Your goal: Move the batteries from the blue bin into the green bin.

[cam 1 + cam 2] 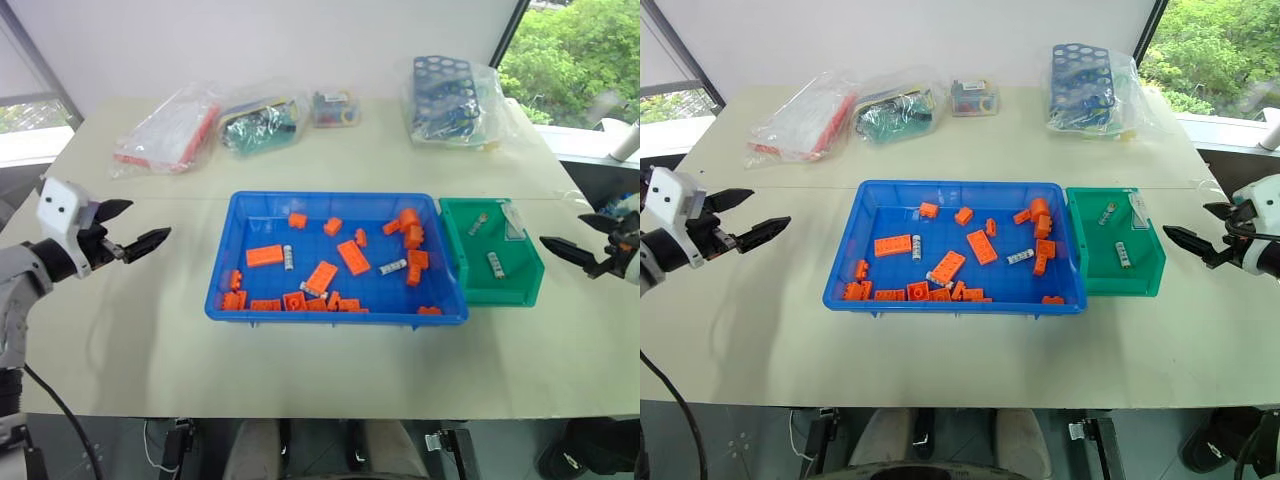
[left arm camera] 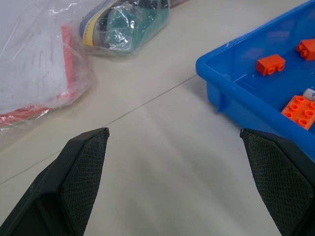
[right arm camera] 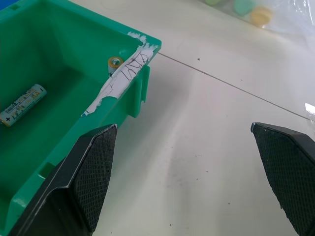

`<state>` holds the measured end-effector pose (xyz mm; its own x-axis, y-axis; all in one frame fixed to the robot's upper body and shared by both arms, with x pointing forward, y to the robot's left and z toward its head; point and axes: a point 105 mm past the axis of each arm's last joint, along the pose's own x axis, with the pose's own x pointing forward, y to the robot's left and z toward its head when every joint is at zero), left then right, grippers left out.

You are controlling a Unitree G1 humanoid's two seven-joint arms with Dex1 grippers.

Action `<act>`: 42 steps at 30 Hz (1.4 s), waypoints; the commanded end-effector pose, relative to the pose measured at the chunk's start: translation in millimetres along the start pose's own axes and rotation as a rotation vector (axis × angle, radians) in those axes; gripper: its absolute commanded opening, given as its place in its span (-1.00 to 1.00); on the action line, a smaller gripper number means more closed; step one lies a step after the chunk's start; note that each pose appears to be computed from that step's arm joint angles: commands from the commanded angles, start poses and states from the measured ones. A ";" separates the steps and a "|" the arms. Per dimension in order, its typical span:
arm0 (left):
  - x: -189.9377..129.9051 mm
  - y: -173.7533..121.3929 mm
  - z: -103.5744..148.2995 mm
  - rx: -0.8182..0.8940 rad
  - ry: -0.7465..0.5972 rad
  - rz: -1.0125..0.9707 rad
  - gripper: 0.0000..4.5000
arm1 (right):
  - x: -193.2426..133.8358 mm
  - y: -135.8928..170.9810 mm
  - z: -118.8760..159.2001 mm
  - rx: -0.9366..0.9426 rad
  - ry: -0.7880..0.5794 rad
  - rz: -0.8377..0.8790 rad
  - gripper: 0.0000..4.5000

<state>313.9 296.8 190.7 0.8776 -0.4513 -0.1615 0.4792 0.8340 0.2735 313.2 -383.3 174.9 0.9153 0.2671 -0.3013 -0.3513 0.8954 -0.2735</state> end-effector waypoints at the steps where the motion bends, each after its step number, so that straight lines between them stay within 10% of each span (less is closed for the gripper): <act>1: -2.1 8.5 17.4 0.029 -0.061 0.048 1.00 | -5.9 -7.4 12.4 -0.039 -0.028 -0.033 0.99; 18: 9.8 -26.7 30.9 0.007 -0.081 -0.120 1.00 | -5.1 -1.5 43.2 -0.026 -0.086 0.007 0.99; 29: -3.1 -93.9 60.1 0.070 -0.047 -0.560 1.00 | 49.3 173.4 154.6 -0.089 -0.260 0.611 0.99; 42: 2.1 -94.1 55.4 0.099 -0.025 -0.566 1.00 | 129.7 320.3 127.4 -0.013 0.007 0.817 0.99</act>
<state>272.0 200.1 210.1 0.4768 -0.8290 -0.2924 0.8783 0.4356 0.1973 340.7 -21.4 151.7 0.3486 0.8303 -0.4349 -0.9095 0.4117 0.0571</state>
